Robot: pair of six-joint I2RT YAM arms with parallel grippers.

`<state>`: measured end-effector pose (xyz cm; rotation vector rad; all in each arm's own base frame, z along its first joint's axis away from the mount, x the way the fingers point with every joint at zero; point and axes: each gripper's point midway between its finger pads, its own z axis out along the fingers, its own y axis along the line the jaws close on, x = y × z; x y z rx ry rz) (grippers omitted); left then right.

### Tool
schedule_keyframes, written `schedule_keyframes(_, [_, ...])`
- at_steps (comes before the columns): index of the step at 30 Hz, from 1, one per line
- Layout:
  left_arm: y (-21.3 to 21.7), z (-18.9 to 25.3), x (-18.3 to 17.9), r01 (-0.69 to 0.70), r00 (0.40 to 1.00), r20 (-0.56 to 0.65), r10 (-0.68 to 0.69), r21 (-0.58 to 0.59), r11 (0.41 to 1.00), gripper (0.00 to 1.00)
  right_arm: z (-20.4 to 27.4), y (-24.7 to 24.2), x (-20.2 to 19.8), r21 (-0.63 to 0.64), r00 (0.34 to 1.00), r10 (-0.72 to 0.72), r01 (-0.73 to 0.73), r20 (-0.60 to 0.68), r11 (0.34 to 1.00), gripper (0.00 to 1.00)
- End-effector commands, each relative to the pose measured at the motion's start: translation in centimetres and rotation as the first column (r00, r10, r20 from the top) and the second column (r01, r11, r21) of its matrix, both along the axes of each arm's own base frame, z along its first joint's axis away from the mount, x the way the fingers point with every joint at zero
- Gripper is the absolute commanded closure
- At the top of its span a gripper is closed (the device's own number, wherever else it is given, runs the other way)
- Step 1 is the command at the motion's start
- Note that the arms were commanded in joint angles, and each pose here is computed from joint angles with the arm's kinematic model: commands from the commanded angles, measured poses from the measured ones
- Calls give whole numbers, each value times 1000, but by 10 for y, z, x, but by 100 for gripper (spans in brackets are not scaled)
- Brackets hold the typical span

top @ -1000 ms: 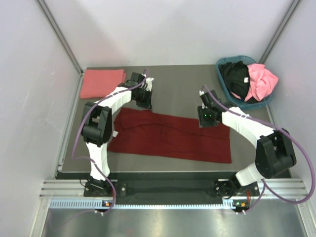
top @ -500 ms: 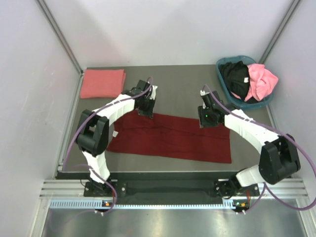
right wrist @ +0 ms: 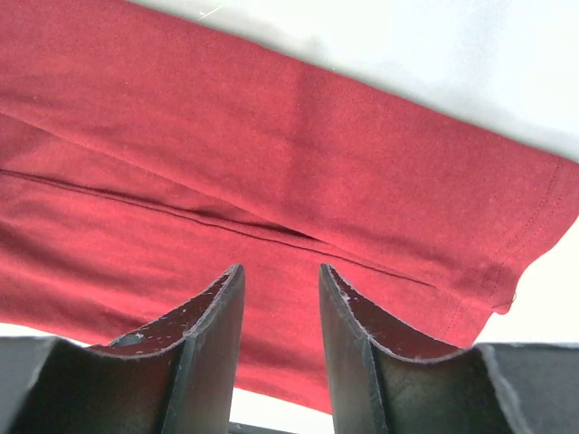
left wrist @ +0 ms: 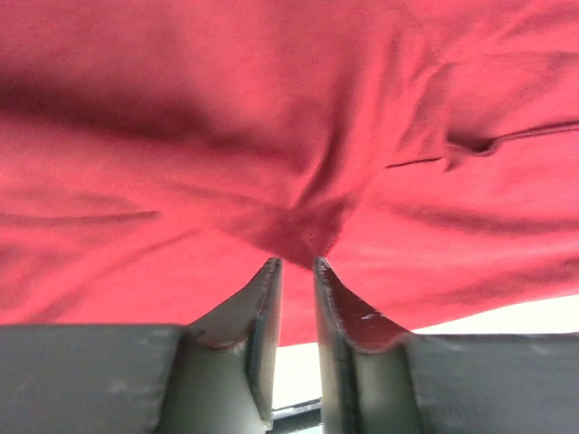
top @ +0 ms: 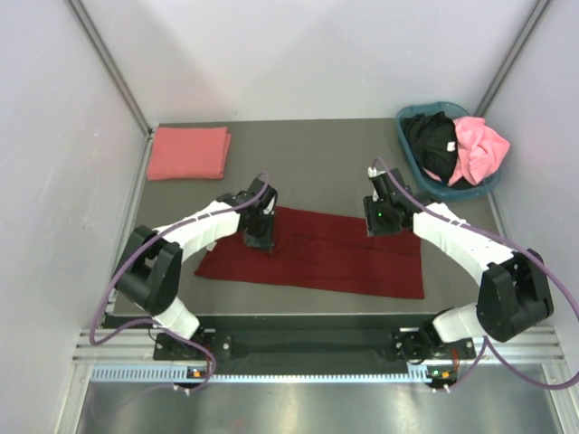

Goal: Fold and stack the t-shirts
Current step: Fold the tshirt

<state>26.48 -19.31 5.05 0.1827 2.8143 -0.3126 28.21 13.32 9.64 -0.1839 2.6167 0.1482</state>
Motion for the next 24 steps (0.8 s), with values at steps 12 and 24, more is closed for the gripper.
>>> schedule_keyframes(12, [80, 52, 50, -376, 922, 185, 339, 225, 899, 55, 19, 7, -3, 14, 998, 20, -21, 57, 1000, 60])
schedule_keyframes(24, [124, 43, 72, -518, 835, 79, 545, -223, 826, 52, 39, 86, 1, 80, 968, 170, -187, 185, 979, 59])
